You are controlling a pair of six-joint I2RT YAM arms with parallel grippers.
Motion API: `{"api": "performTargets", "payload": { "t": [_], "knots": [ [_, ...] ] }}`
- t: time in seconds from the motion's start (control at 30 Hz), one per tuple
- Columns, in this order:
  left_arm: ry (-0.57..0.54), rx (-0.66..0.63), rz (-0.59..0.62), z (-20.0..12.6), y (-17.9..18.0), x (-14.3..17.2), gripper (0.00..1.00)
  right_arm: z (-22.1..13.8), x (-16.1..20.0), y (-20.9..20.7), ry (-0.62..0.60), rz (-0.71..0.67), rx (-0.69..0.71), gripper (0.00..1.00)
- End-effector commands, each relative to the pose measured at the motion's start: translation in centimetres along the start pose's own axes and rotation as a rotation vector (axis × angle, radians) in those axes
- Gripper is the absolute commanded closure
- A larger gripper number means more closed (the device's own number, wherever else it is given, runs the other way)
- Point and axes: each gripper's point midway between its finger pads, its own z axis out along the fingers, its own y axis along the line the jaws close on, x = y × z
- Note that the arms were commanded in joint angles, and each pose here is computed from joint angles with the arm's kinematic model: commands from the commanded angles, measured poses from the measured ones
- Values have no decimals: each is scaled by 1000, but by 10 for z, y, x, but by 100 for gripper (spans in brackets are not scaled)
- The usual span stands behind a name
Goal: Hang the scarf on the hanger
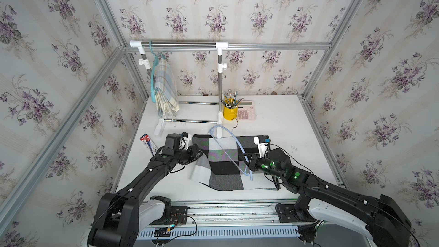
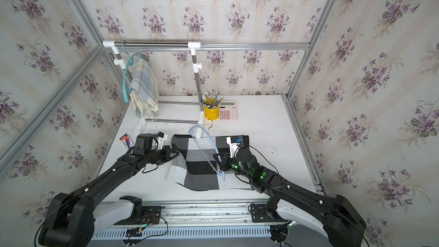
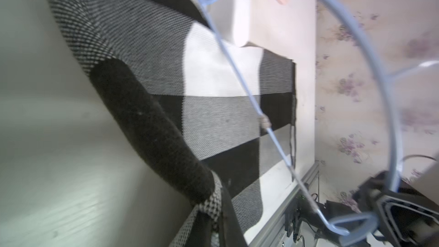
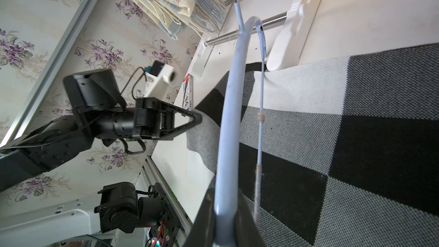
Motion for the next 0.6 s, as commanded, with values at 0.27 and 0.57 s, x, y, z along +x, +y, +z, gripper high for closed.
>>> {"api": "performTargets", "payload": {
  "t": [0.27, 0.57],
  "knots": [
    [80, 66, 193, 31, -97, 13, 100, 2, 46, -25, 125, 85, 59, 100],
    [244, 10, 243, 152, -99, 48, 100, -1, 57, -41, 114, 73, 82, 100]
  ]
}}
